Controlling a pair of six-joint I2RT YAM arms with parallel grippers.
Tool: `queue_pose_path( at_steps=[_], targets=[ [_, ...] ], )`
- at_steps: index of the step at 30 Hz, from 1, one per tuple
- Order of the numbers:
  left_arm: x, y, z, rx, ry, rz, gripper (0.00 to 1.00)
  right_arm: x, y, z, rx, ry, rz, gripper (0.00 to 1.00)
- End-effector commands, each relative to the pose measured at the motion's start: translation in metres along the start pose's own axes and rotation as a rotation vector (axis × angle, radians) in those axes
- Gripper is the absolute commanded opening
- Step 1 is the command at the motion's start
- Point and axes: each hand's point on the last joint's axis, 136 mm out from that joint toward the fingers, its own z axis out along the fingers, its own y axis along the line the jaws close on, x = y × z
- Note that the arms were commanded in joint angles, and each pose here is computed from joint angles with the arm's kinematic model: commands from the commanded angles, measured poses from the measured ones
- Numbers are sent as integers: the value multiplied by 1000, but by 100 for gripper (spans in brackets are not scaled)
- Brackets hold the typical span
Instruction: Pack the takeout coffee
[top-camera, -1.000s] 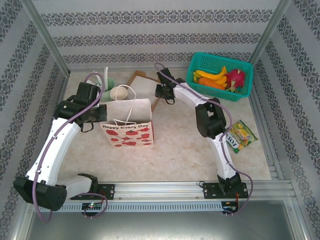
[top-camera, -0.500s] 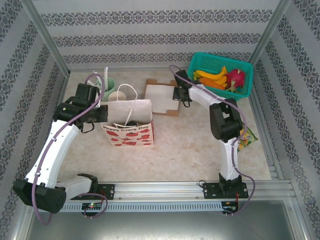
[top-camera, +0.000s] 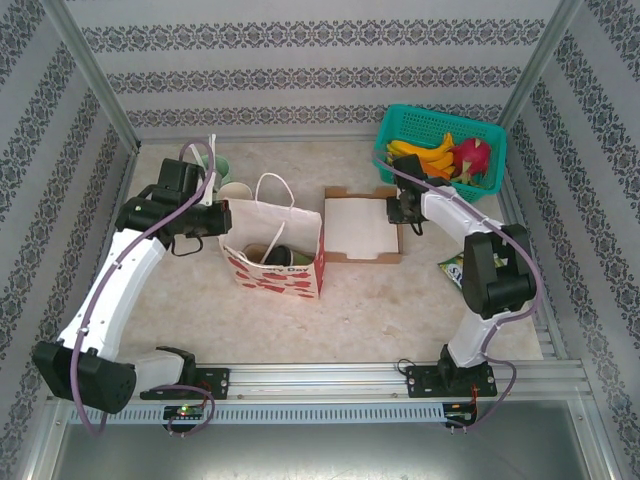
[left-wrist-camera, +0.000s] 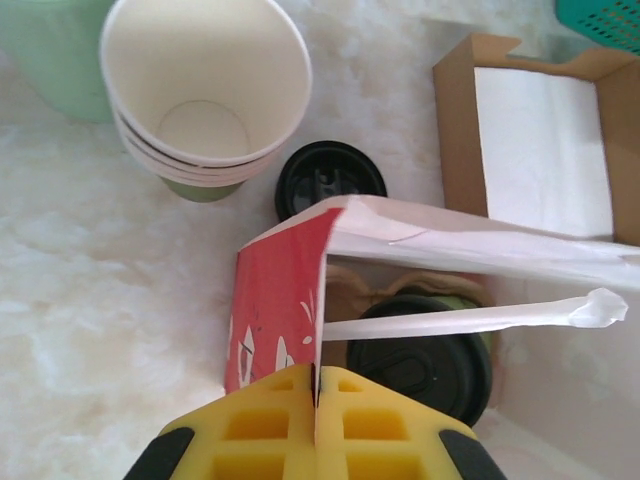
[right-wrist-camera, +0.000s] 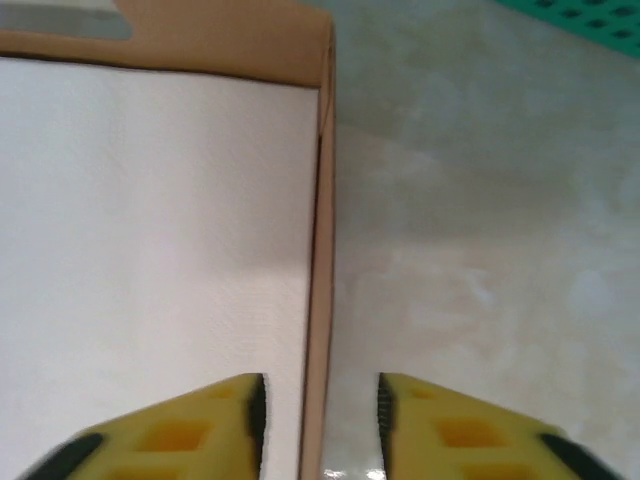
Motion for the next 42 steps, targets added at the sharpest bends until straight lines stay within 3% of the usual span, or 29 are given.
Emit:
queue_pose_path(
  at_steps=[1, 4, 8, 11, 16, 21, 25, 30, 34, 35, 36, 38, 39, 42],
  targets=[
    [-24, -16, -8, 55, -66, -96, 0, 0, 4, -25, -2, -7, 22, 52],
    [-25, -13, -6, 28, -74, -182, 0, 2, 37, -33, -123, -2, 77, 61],
    [-22, -1, -11, -42, -87, -268, 0, 9, 83, -13, -287, 68, 160, 70],
    [-18, 11, -18, -115, -86, -296, 0, 9, 96, 9, -276, 116, 169, 76],
    [-9, 22, -14, -175, -55, -327, 2, 11, 98, 42, -147, 180, 116, 75],
    [-11, 21, -17, -168, -64, -314, 27, 11, 102, 47, -103, 178, 60, 50],
    [-19, 16, -23, -149, -86, -265, 41, 7, 101, 44, -97, 158, 35, 24],
    [-33, 10, -43, -113, -162, -206, 64, 1, 101, 33, -109, 131, 2, 1],
    [-37, 6, -53, -88, -201, -167, 79, 1, 105, 25, -155, 129, 6, 0],
    [-38, 6, -54, -88, -206, -161, 80, 3, 107, 25, -173, 142, 9, 13],
    [-38, 7, -55, -91, -208, -158, 83, 7, 111, 26, -189, 162, 14, 37],
    [-38, 8, -55, -99, -212, -156, 87, 16, 115, 34, -192, 202, 27, 61],
    [-38, 10, -53, -108, -211, -156, 90, 20, 116, 39, -180, 216, 28, 68],
    [-39, 13, -51, -114, -222, -159, 98, 30, 114, 54, -127, 250, 33, 70]
  ],
)
